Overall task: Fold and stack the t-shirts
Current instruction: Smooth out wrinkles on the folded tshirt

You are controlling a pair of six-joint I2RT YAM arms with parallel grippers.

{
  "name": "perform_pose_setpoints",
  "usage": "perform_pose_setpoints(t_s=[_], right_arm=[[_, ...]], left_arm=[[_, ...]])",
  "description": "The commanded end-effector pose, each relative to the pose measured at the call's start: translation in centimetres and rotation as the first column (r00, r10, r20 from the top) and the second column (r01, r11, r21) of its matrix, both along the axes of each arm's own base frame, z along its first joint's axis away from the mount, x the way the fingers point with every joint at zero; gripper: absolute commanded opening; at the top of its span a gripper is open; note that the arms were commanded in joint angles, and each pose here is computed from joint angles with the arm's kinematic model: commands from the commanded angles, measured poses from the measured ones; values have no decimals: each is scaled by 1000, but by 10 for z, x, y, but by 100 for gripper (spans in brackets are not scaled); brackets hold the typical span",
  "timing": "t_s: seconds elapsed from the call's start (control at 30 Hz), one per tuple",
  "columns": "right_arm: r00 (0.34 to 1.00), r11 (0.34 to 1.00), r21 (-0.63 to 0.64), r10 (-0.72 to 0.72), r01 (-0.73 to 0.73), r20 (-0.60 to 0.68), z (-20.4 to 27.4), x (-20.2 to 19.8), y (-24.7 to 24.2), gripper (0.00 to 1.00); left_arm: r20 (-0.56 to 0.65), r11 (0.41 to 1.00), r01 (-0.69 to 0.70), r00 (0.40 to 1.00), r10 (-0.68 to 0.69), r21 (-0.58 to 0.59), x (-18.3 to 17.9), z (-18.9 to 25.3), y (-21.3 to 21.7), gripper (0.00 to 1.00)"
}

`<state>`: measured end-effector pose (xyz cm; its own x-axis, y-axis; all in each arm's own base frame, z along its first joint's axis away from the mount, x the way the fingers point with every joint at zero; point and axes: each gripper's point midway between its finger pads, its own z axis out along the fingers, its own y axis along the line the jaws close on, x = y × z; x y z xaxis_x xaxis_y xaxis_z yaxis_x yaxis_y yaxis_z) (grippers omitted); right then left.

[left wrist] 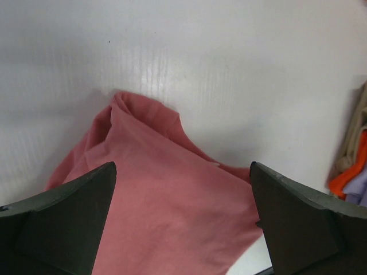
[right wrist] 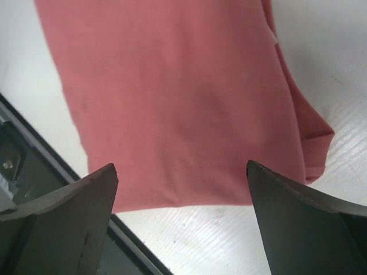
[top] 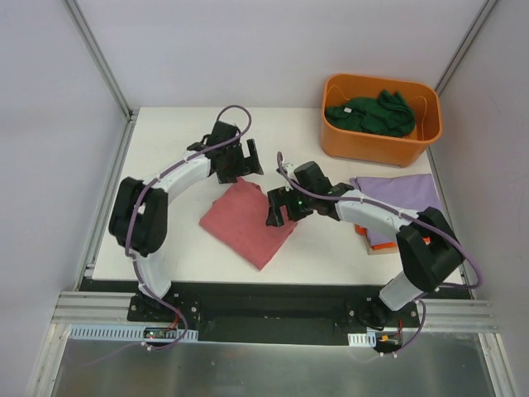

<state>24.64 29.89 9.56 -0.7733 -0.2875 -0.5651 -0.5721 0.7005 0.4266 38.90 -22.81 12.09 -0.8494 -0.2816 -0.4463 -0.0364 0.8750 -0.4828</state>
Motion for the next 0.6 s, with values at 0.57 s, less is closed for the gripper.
perform_pose_setpoints(t_s=[0.57], right_arm=[[992, 983, -144, -119, 113, -35, -45, 80, -56, 96]], left_arm=[[-288, 979, -149, 940, 184, 137, -79, -97, 50, 99]])
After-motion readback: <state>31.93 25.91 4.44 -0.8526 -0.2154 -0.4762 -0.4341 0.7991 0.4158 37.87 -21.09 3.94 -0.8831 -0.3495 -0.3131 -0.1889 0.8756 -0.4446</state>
